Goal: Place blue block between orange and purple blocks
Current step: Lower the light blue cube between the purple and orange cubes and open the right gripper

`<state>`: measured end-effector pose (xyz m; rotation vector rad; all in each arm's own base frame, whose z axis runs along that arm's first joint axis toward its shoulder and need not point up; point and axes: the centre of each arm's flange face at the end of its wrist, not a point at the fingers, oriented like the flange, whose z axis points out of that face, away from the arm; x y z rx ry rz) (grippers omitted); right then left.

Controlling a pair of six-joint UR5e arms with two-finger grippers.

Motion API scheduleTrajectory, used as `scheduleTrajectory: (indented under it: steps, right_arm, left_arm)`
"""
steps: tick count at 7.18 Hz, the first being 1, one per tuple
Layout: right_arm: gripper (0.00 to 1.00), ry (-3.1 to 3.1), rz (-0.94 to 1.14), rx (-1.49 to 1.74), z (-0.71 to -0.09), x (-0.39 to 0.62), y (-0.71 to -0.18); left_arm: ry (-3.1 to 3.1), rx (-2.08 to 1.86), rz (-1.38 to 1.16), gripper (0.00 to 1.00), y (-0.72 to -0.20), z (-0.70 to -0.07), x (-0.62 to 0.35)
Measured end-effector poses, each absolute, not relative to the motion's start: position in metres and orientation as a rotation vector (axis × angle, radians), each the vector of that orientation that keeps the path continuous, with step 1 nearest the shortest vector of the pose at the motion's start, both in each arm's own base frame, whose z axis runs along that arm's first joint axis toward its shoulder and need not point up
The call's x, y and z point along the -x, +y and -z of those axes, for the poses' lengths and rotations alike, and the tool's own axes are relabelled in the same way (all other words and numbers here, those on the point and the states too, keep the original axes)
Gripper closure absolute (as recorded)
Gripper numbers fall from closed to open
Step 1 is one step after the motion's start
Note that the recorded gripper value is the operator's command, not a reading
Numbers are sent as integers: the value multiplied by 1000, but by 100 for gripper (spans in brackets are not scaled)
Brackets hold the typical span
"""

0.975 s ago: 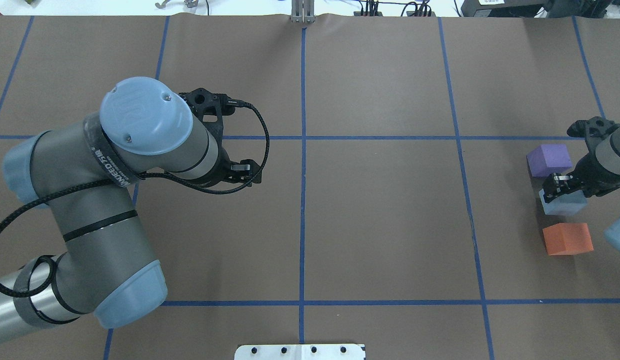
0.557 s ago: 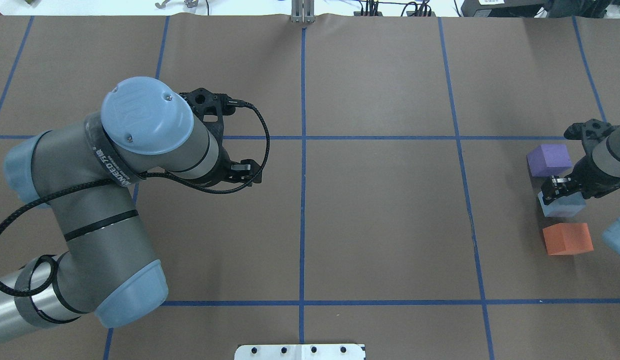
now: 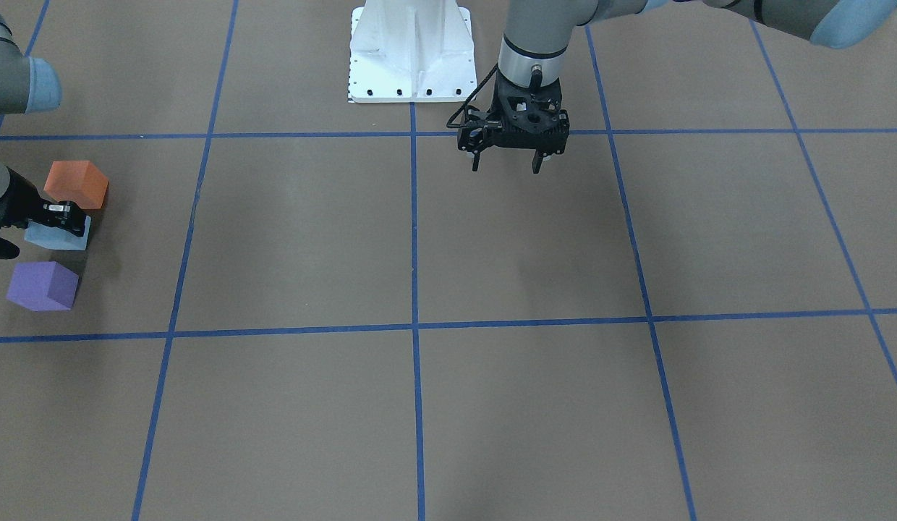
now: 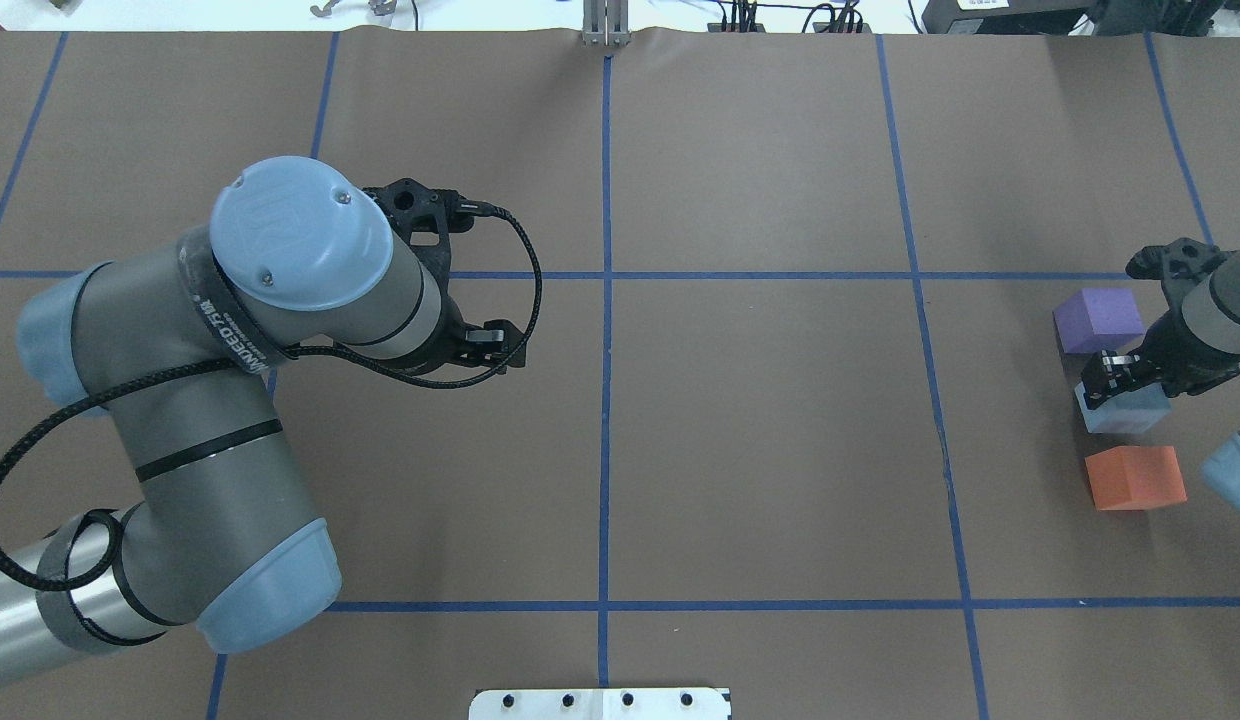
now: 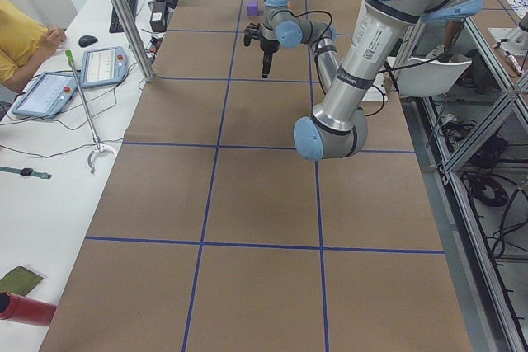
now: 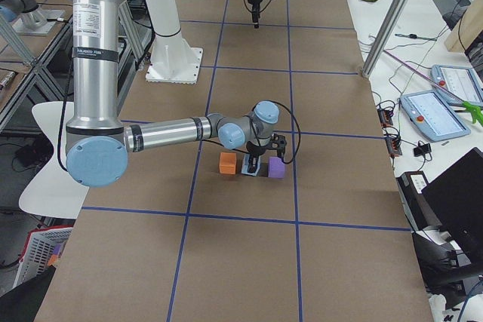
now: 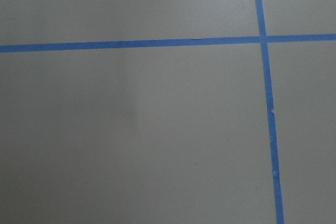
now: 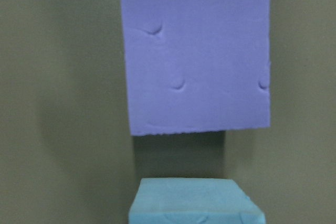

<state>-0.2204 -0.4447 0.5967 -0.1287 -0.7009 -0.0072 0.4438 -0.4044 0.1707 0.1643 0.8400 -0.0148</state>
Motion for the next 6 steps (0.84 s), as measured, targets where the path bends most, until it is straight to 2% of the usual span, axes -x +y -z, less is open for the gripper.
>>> scheduleTrajectory:
  steps: [4, 5, 6]
  right_arm:
    - [100, -700, 8, 122, -595, 226, -453]
    - [7, -699, 8, 121, -596, 226, -454]
    - [0, -694, 5, 120, -597, 225, -454]
  left_arm:
    - [837, -162, 15, 0, -406, -172, -448]
    - [839, -163, 15, 0, -407, -172, -448]
    - [839, -163, 14, 0, -407, -172, -449]
